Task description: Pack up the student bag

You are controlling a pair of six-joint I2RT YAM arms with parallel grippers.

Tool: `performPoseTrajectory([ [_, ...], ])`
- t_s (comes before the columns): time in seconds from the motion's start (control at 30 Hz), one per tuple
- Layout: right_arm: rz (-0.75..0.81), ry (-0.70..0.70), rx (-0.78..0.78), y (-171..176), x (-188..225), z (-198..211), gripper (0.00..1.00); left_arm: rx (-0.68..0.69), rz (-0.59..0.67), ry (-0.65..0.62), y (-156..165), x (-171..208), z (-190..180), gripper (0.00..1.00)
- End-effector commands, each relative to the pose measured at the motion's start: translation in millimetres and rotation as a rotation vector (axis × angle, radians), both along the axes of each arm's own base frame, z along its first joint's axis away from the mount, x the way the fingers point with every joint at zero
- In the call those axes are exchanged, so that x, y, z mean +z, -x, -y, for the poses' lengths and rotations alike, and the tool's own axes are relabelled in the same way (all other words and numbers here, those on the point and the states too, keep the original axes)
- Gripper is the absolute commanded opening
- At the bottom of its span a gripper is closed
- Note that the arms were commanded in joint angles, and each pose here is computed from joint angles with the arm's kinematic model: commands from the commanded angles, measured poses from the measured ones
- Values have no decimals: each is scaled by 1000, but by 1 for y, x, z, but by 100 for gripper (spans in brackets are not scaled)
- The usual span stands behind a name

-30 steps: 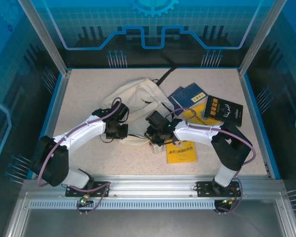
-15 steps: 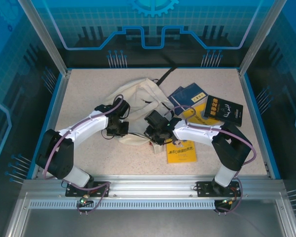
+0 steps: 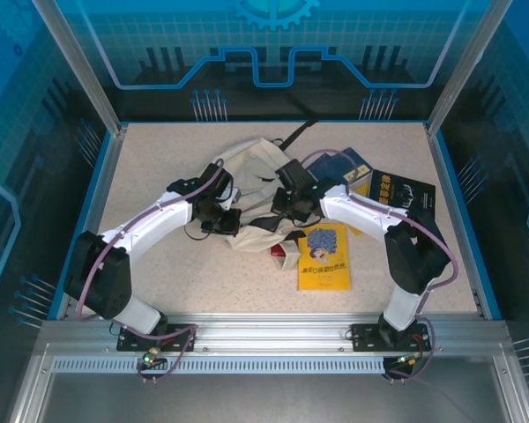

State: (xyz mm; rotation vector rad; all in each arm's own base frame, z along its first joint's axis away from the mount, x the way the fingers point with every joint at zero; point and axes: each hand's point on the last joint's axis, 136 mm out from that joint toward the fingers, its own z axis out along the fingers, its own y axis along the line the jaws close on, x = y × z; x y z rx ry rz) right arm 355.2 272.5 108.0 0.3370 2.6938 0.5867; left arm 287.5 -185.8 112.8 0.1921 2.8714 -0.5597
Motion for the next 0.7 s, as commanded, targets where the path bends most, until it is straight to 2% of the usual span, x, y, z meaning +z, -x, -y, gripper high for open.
performPoseTrajectory([
  [0.0,82,55,168,-19,19,6,8,-60,92,155,-15,42,29,0],
  [0.17,143,-50,290,-33,60,-25,10,-45,198,172,-37,77,34,0],
  [0.3,161,-141,381,-44,91,-61,10,-2,286,101,-50,93,20,0],
  [0.47,96,-118,363,-30,72,-66,14,-9,247,79,-36,76,13,0],
  [0.57,23,-95,284,-3,53,-50,24,-19,173,54,-20,51,7,0],
  [0.67,-62,-42,174,29,38,-24,42,-42,108,56,-4,33,6,0],
])
